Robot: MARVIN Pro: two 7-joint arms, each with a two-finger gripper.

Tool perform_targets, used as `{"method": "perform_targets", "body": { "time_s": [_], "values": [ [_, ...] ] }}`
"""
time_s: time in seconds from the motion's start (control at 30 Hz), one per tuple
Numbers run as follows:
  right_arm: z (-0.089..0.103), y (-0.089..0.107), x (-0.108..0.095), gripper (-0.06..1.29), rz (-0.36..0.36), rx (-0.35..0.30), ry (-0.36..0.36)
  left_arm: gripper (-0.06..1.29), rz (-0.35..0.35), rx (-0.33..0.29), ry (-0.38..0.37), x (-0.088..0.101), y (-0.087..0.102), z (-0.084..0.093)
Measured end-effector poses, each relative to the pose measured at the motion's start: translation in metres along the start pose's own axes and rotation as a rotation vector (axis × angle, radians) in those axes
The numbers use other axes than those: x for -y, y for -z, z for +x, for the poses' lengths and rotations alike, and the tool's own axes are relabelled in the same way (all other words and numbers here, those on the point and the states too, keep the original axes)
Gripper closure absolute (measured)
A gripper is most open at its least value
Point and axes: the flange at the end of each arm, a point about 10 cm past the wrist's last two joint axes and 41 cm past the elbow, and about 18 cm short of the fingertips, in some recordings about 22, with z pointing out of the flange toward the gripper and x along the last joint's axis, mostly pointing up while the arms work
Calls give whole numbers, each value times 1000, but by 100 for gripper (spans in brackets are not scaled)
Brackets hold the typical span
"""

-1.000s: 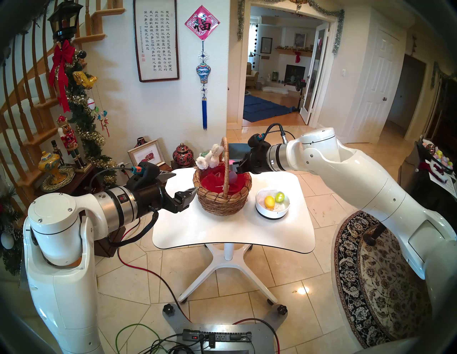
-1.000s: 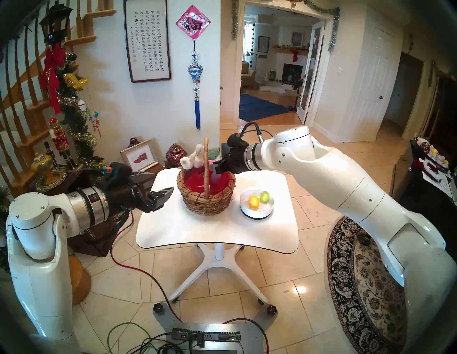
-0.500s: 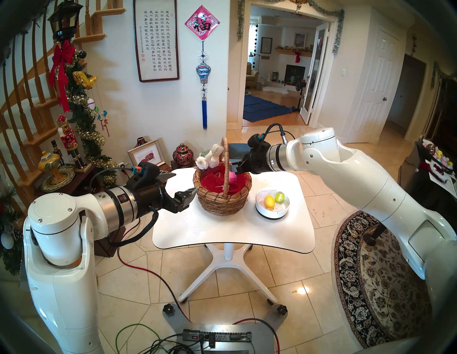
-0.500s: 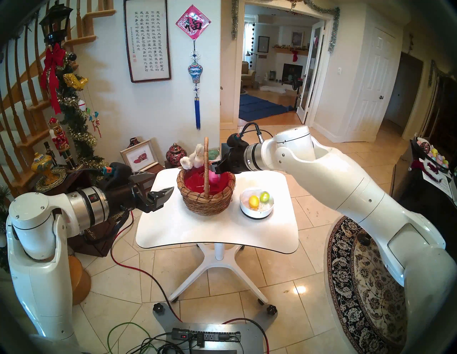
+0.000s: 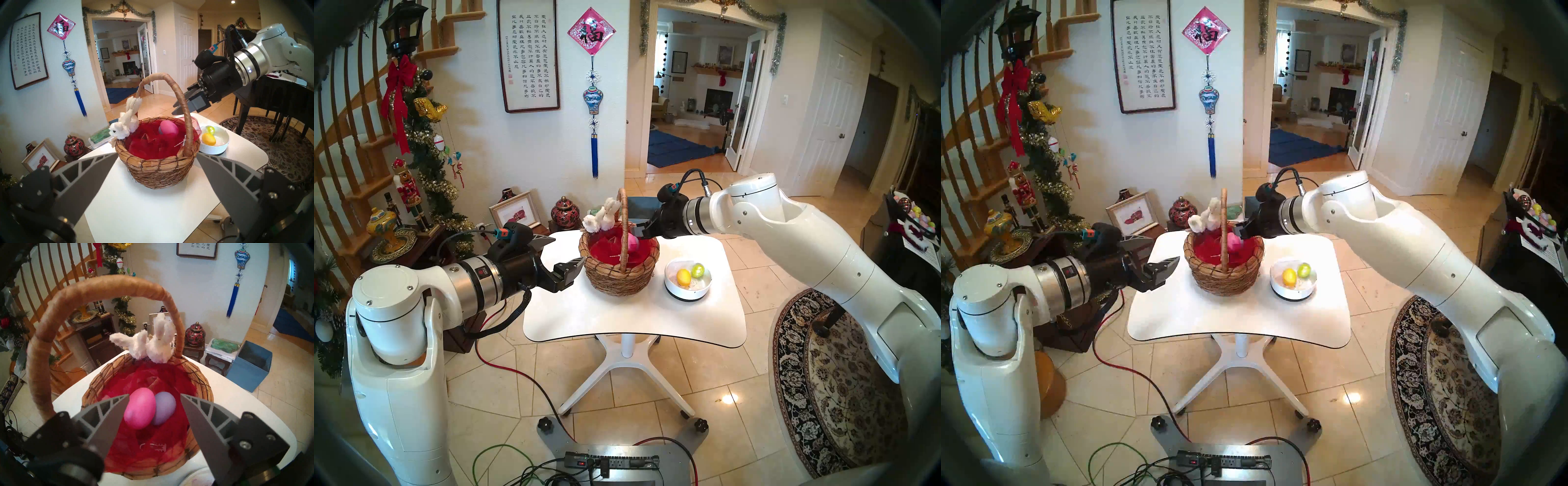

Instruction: Put easter egg into basket

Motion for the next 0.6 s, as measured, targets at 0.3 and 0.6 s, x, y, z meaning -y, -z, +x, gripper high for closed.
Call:
{"method": "perform_targets", "body": {
  "time_s": [0.3,0.6],
  "values": [
    [-5,16,0,43,-24,7,-9,-3,0,0,0,0,0,0],
    [-15,30,3,43,-46,19,-24,-3,0,0,0,0,0,0]
  ]
}}
